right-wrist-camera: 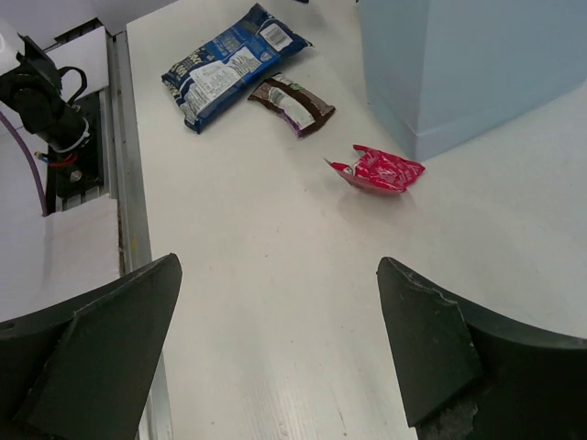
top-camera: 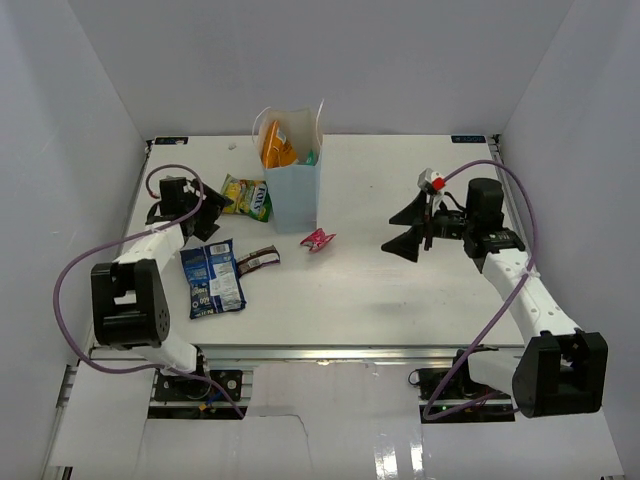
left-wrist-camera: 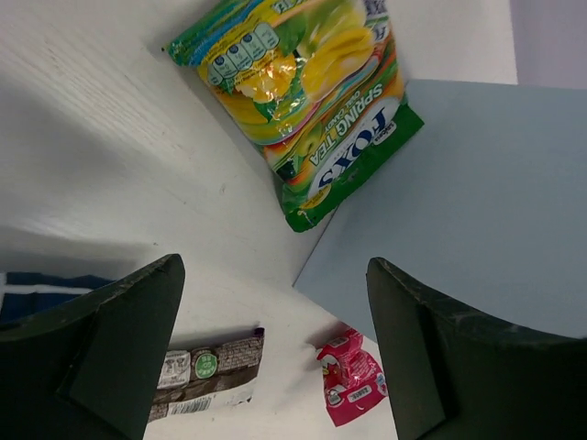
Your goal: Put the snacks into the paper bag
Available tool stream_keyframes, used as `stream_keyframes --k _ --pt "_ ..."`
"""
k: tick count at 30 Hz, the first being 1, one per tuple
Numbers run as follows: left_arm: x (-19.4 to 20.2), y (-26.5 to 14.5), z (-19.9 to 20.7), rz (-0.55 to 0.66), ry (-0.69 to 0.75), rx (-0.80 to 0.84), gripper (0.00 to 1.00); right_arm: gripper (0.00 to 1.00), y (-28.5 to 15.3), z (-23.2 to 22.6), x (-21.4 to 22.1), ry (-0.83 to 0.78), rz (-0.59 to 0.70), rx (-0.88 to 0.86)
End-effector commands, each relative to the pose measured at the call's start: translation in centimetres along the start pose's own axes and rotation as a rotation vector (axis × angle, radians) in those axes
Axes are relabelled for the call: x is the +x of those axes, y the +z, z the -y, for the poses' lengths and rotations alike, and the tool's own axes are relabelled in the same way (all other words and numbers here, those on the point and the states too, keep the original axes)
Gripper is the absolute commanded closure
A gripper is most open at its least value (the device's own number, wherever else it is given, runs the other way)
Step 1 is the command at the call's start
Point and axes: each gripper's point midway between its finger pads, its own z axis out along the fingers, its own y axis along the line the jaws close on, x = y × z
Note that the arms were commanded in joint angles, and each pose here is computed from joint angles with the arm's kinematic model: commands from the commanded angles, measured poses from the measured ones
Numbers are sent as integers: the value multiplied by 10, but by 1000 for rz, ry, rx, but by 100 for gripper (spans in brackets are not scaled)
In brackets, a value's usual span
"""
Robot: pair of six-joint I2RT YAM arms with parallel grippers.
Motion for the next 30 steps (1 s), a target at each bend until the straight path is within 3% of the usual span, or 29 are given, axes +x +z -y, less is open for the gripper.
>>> stream_keyframes --k 1,16,23,29,30 --pt "3 13 35 -66 -41 134 10 7 -13 -15 -13 -76 49 -85" --pt "6 87 12 -104 -65 87 15 7 -14 -7 -3 -40 39 -80" --pt "-2 103 4 -71 -22 55 17 7 -12 -2 1 -22 32 -76" --pt "1 115 -7 -75 -12 47 35 7 -12 2 4 -13 27 -62" --pt "0 116 -7 -70 -8 51 42 7 -12 2 4 -12 28 -59"
